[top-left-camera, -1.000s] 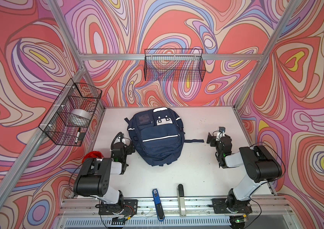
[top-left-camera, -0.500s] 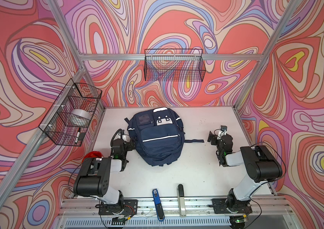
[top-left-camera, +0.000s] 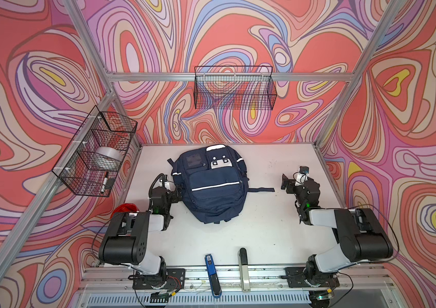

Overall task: Pack books, pencil case, and school supplies into a backpack
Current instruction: Reset both arms

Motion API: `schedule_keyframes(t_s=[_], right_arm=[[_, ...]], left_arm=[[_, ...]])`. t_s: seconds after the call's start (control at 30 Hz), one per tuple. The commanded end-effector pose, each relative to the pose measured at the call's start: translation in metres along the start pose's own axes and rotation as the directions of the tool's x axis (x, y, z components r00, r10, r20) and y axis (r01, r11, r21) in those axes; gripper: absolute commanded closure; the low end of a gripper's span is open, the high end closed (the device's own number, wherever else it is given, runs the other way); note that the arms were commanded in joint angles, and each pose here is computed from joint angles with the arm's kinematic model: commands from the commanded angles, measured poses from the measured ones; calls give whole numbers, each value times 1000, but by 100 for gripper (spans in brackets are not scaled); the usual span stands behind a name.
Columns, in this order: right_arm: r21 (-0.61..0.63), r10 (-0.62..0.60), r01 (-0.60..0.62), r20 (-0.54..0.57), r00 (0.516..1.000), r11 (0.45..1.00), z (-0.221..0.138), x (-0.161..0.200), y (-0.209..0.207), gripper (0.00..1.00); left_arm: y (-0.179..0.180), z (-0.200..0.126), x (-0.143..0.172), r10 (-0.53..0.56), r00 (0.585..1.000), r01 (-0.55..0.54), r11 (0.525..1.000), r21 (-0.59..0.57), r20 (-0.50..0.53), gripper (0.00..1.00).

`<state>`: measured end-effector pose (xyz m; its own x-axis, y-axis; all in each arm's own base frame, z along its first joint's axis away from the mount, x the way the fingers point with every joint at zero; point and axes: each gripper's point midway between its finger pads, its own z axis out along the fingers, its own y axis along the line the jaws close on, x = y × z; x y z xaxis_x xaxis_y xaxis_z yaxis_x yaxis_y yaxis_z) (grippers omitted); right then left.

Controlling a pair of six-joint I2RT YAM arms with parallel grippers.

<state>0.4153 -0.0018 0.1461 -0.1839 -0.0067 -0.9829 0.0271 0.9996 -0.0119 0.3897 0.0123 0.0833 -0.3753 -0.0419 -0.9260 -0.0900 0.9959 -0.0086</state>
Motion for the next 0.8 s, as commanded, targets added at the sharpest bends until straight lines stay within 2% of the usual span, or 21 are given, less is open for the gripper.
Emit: schedule_keyframes(t_s=[0.0,0.13,0.17,0.2,0.77], right_arm=[[-20,-8,8,-12,1000,1000,-2,14,4,2],[18,18,-16,-131,991,1000,29,50,-3,2],[24,31,-28,-140,990,999,25,50,-6,2],[67,42,-35,-110,993,997,24,48,-14,2],[68,39,-32,-100,994,997,23,50,-14,2]], left_arm=[[0,1,-6,12,1000,-12,1000,5,21,0],[0,1,-6,12,1000,-12,1000,6,21,0],[0,1,-6,12,1000,-12,1000,6,22,0],[0,1,-6,11,1000,-11,1000,6,21,0],[-7,3,-5,28,1000,-28,999,45,5,0]])
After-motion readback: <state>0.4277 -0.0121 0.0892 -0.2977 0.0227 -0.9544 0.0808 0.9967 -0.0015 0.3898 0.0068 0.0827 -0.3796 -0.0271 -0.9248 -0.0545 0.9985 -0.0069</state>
